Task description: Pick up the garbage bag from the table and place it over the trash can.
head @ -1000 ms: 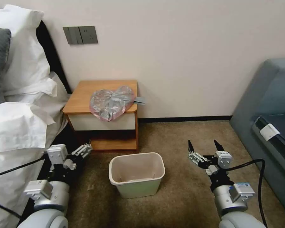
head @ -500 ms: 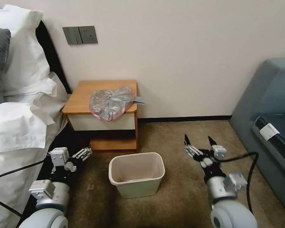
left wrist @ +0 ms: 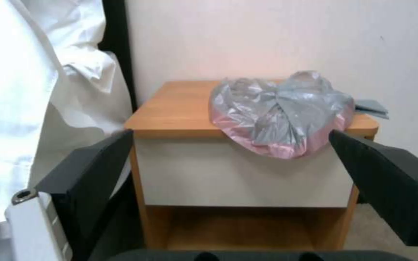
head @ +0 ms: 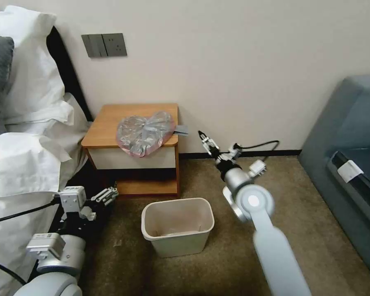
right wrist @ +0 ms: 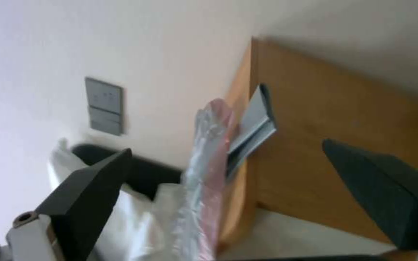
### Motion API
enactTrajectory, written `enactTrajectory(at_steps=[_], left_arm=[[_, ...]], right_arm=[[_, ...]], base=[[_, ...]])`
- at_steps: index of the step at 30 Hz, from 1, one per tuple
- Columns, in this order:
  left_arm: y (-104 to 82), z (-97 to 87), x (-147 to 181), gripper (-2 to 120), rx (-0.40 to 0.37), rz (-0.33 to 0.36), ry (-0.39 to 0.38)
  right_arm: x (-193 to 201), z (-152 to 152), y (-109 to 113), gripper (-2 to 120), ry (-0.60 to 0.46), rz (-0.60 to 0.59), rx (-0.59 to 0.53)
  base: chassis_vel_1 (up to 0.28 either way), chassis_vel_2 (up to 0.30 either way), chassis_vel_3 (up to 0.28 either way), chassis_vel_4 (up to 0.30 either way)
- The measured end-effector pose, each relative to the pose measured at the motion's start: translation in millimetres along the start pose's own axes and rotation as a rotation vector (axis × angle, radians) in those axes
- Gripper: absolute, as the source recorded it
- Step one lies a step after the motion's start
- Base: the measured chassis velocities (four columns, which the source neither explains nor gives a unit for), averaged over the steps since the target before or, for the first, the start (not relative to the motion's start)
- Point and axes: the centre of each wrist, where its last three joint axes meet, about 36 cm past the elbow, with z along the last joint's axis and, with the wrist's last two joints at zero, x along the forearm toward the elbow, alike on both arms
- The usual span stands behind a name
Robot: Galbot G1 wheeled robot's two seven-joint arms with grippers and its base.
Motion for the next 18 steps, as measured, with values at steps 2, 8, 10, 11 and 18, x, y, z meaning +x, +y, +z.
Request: enactTrajectory(at_steps=[2, 8, 10, 11, 18], left_arm=[[0.0, -0.4, -0.5, 100, 0.003, -0.002, -0.003], [-0.4, -0.1, -2.4, 100, 0.021, -0.025, -0.011], [-1.0, -0.3, -2.1, 100, 0.025, -0.027, -0.01], [-1.7, -0.8, -1.9, 100, 0.028, -0.027, -0.01], [-3.8, -1.8, -1.0, 100, 0.037, -0.028, -0.012]], right_arm=[[-9.0, -4.9, -5.1, 100, 0.012, -0.011, -0.042], [-47.5, -17.3, -27.4, 100, 0.044, -0.041, -0.102], [-55.4, -17.4, -32.3, 100, 0.051, -0.039, -0.106], [-63.1, -17.1, -36.3, 100, 0.057, -0.041, -0.104], [-93.8, -15.4, -47.9, 100, 0.078, -0.04, -0.087]], base=[[0.0, 0.0, 0.0, 0.0], [0.0, 0.0, 0.0, 0.0], [0.0, 0.0, 0.0, 0.0], [0.0, 0.0, 0.0, 0.0], [0.0, 0.0, 0.0, 0.0]])
